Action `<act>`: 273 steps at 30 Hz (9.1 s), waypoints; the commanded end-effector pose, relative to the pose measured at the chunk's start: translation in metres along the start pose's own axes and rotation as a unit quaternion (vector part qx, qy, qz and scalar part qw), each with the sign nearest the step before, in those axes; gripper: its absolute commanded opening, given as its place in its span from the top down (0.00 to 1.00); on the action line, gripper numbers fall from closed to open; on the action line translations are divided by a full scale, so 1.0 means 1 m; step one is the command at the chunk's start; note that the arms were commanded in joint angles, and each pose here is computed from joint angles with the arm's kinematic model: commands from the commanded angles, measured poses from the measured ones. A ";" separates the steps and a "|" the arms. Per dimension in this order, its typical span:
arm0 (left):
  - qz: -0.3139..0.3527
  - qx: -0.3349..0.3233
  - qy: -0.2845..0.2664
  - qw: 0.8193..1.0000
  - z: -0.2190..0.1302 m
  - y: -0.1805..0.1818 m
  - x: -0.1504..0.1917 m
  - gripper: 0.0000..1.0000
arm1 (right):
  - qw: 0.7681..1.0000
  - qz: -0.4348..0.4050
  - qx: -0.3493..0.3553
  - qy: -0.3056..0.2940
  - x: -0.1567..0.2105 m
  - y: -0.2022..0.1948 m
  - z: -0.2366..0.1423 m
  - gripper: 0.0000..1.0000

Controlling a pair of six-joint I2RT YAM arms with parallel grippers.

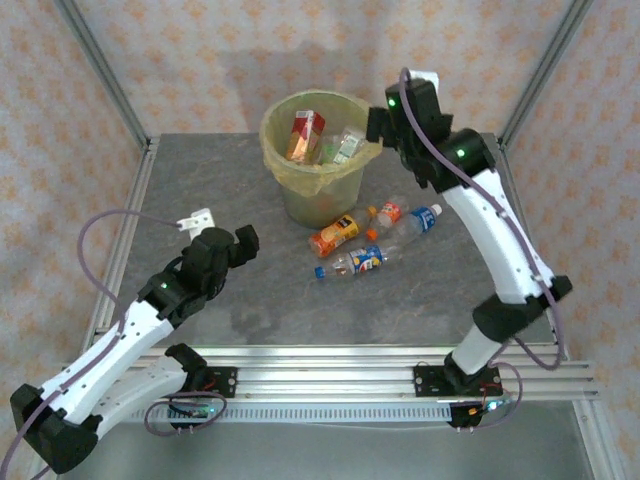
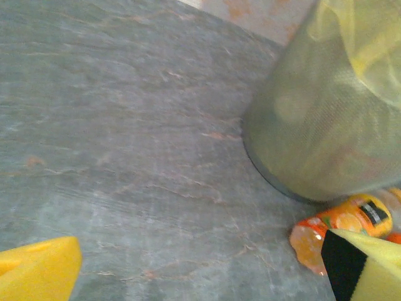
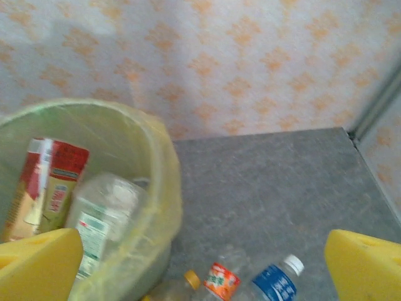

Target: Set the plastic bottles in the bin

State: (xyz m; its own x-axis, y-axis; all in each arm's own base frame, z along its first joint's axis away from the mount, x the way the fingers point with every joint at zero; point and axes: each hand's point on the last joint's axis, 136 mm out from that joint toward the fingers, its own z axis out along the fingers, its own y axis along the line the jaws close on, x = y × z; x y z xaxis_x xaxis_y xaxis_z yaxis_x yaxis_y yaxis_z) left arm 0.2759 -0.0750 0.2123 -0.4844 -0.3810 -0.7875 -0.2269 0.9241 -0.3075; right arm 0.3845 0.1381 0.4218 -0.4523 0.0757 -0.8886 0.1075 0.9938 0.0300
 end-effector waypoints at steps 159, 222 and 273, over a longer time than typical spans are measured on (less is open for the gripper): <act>0.005 -0.042 -0.012 0.999 0.024 -0.023 -0.019 0.00 | 0.988 -0.021 -0.137 -0.072 -0.062 0.052 -0.002 0.72; 0.012 -0.049 0.004 0.999 0.028 -0.020 -0.010 0.00 | 0.979 -0.028 -0.188 -0.076 -0.072 0.109 0.148 0.00; 0.007 -0.028 -0.005 1.000 0.021 -0.022 -0.013 0.00 | 0.977 0.036 -0.184 -0.102 -0.097 0.103 0.117 0.30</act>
State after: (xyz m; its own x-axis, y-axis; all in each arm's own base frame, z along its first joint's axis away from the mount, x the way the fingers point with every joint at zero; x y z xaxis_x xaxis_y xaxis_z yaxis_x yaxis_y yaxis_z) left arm 0.3064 -0.0958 0.2085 -0.5048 -0.3632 -0.7831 -0.2696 0.9281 -0.2566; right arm 0.5761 0.2515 0.3838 -0.3763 0.1077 -0.9202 -0.2456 0.9461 0.2112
